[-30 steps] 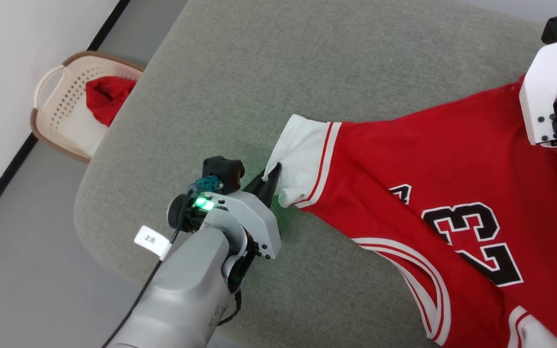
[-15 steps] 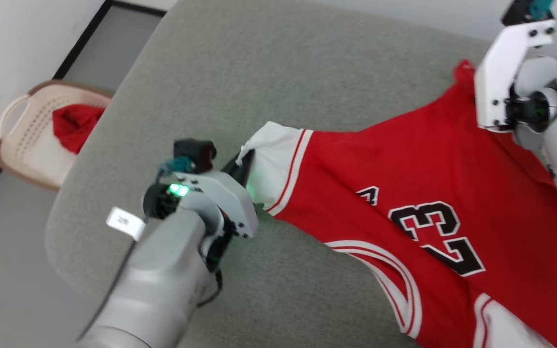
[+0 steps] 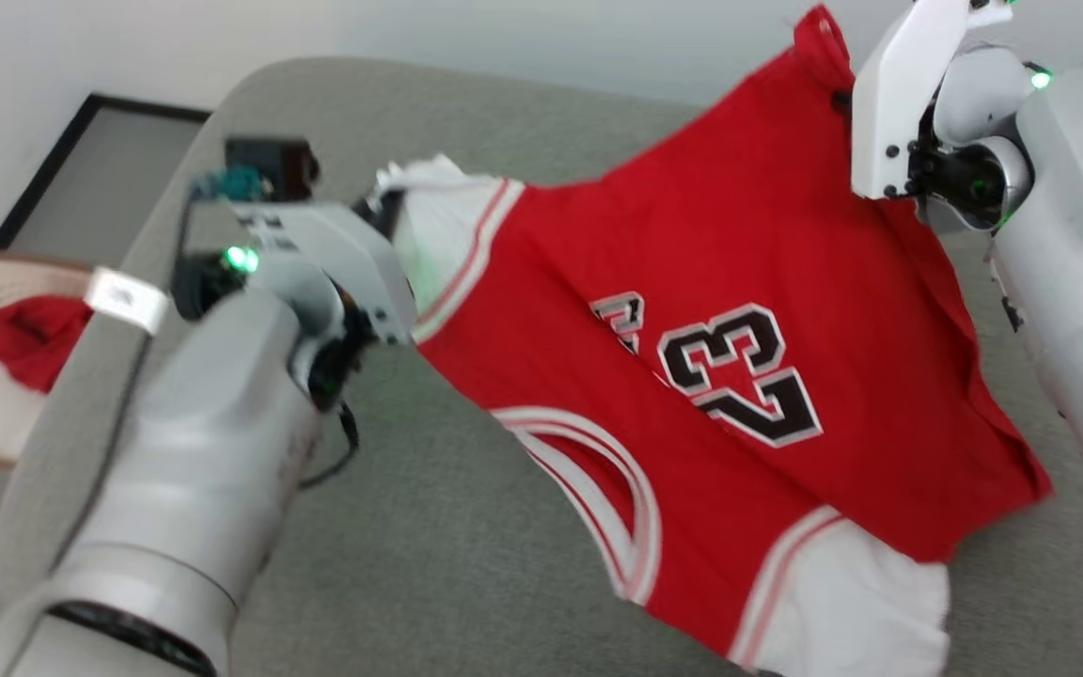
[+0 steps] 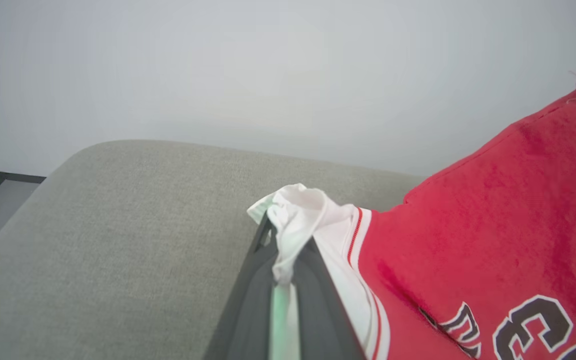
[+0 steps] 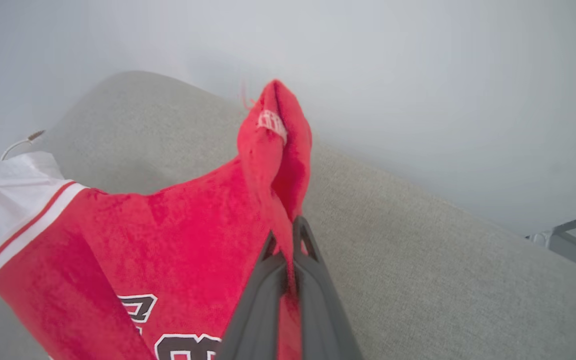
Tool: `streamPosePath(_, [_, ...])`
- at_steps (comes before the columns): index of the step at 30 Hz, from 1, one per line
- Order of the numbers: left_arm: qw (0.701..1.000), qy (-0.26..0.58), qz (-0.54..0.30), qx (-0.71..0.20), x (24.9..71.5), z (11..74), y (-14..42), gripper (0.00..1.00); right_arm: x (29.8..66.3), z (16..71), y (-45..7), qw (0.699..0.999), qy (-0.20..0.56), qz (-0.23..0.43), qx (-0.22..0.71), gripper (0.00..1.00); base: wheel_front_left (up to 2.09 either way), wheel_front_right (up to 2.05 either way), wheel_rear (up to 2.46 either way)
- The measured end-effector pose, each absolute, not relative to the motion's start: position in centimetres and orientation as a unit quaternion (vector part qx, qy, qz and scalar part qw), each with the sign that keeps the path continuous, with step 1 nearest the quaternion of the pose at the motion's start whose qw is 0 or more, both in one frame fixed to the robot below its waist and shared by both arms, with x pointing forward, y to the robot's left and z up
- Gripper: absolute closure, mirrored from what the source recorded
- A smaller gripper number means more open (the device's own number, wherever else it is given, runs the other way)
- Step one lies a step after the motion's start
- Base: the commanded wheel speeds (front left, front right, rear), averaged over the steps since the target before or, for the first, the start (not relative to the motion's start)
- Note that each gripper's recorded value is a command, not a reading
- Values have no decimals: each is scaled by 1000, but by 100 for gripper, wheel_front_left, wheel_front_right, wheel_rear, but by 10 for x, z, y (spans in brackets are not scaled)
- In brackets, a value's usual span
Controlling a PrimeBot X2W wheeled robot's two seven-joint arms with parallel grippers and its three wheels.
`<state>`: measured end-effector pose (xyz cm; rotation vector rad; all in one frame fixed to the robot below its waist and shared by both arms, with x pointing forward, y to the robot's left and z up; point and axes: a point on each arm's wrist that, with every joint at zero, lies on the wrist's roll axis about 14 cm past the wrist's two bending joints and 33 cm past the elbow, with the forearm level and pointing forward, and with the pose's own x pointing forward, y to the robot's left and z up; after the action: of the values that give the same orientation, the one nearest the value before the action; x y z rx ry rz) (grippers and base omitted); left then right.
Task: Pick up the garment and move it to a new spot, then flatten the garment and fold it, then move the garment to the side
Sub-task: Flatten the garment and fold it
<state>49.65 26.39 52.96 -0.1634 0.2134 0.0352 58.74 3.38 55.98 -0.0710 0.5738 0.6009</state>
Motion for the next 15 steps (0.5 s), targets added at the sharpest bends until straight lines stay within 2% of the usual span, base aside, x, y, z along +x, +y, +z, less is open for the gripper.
streamPosePath(6, [994,75,-2,-76,521,581,253,100,585,605,24,942,179,282,-32,100,0,0,0])
streamPosePath(15, [997,49,-22,-62,535,628,232,100,574,653,1,962,68,255,-71,100,0,0,0])
